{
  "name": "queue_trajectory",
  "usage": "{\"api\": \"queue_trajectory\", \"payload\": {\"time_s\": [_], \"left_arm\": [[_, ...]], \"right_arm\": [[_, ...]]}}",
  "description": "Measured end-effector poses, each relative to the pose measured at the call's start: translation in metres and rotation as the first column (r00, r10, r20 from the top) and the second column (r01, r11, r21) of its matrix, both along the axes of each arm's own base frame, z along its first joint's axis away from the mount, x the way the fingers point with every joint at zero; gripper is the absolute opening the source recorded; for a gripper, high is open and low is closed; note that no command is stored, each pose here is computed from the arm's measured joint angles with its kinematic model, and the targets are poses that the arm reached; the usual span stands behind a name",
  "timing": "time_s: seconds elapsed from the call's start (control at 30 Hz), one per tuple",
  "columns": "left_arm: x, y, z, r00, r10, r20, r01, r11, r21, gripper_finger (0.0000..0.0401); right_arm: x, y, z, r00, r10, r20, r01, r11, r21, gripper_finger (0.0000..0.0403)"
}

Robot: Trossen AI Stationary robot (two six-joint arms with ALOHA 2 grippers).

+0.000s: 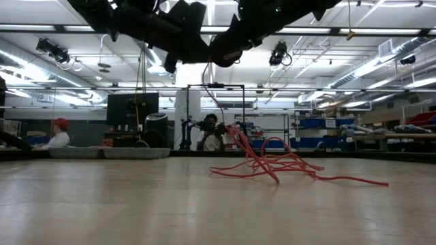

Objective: Coil cords
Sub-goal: Coil the red wire onto the spool

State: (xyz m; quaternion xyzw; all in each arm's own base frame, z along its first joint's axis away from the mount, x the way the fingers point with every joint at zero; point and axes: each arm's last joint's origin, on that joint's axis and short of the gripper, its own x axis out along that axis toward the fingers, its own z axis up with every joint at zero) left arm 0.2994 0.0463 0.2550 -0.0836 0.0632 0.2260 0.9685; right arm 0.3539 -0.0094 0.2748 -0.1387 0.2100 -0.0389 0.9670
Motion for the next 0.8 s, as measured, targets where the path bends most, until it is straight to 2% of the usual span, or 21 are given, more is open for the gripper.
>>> {"api": "queue_trajectory", "payload": {"time_s": [0.23, 0.4, 0.53, 0.73, 0.8], "left_arm": [[0.0, 0.0, 0.002, 0.998, 0.018, 0.052, -0.014, 0.998, -0.066, 0.0], [0.0, 0.0, 0.001, 0.998, 0.024, 0.053, -0.02, 0.997, -0.069, 0.0], [0.0, 0.0, 0.004, 0.998, 0.025, 0.058, -0.025, 1.0, -0.015, 0.0], [0.001, -0.002, 0.01, 0.995, 0.051, 0.087, -0.058, 0.995, 0.082, 0.0], [0.001, -0.002, 0.011, 0.995, 0.045, 0.087, -0.055, 0.992, 0.113, 0.0]], "right_arm": [[0.0, 0.002, 0.0, 0.997, 0.079, 0.001, -0.079, 0.996, 0.035, 0.0], [0.0, 0.005, 0.0, 0.989, 0.145, 0.005, -0.145, 0.988, 0.049, 0.0004], [0.0, 0.007, 0.001, 0.99, 0.142, 0.011, -0.142, 0.989, 0.036, 0.002], [0.0, 0.01, 0.002, 0.991, 0.131, 0.023, -0.133, 0.989, 0.066, 0.0045], [-0.001, 0.015, 0.002, 0.996, 0.091, 0.015, -0.091, 0.995, 0.051, 0.0048]]}}
